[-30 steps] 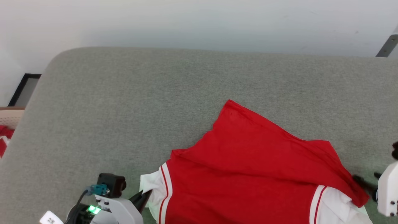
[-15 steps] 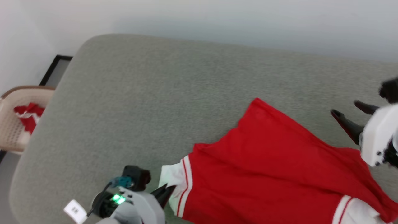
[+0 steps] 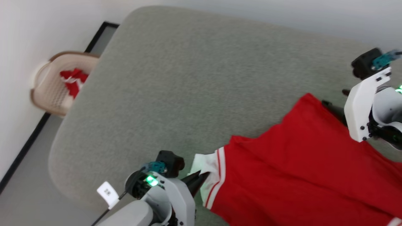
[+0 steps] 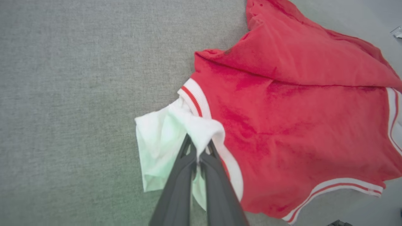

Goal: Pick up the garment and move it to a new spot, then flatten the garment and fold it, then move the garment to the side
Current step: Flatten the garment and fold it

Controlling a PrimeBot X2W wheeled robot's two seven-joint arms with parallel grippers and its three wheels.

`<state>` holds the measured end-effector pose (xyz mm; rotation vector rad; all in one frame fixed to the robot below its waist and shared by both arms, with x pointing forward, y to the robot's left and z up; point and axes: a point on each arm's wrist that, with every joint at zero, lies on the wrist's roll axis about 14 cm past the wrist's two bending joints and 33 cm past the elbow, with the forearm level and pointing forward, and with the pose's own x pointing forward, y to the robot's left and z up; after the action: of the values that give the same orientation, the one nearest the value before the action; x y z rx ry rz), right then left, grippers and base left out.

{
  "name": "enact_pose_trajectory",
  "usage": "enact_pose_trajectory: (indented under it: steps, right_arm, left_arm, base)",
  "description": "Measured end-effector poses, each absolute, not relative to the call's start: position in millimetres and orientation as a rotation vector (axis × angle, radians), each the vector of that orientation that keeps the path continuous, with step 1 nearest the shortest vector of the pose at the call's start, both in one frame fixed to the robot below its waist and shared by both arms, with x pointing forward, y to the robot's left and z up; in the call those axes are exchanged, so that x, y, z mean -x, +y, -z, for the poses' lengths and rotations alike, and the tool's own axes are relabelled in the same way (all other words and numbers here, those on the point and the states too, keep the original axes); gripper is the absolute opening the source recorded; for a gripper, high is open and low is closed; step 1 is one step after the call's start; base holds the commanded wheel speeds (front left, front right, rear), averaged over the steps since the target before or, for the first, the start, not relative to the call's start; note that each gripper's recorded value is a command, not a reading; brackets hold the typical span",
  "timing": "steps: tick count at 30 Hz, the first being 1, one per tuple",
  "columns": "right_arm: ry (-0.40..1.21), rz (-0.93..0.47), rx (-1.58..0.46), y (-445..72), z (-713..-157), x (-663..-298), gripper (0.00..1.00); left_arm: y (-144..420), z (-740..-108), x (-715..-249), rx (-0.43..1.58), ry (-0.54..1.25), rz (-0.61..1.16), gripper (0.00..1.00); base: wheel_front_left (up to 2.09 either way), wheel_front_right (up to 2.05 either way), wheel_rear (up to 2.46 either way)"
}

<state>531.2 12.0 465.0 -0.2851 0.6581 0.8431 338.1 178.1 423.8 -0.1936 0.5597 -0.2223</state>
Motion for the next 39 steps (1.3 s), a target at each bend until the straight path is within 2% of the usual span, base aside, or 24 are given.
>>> enact_pose_trajectory:
  steps: [10, 16, 17, 18, 19, 31, 39]
  right_arm:
    - [0.834, -0.896, 0.402, 33, -407, -536, 1.00]
    - [0.935, -0.877, 0.380, 38, -388, -542, 1.00]
    - [0.955, -0.874, 0.388, 38, -386, -542, 0.48]
    - [0.971, -0.871, 0.389, 38, -385, -542, 0.03]
    - [0.989, -0.871, 0.381, 39, -383, -541, 0.00]
    - [0.932, -0.854, 0.352, 36, -404, -545, 0.00]
    - [0.736, -0.837, 0.317, 31, -473, -558, 0.00]
  left_arm:
    - [193, -408, -331, 0.218, 0.592, 0.163, 0.00]
    - [201, -401, -329, 0.221, 0.610, 0.135, 0.00]
    - [201, -400, -329, 0.222, 0.613, 0.132, 0.00]
    - [202, -399, -328, 0.221, 0.616, 0.129, 0.00]
    - [203, -398, -328, 0.221, 0.617, 0.130, 0.00]
    - [209, -403, -333, 0.190, 0.644, 0.166, 0.00]
    - [223, -462, -362, 0.002, 0.619, 0.279, 0.00]
  base:
    - [0.00, 0.00, 0.00]
    - [0.00, 0.00, 0.00]
    - [0.00, 0.00, 0.00]
    - [0.00, 0.00, 0.00]
    - [0.00, 0.00, 0.00]
    - [0.00, 0.00, 0.00]
    - [0.00, 0.00, 0.00]
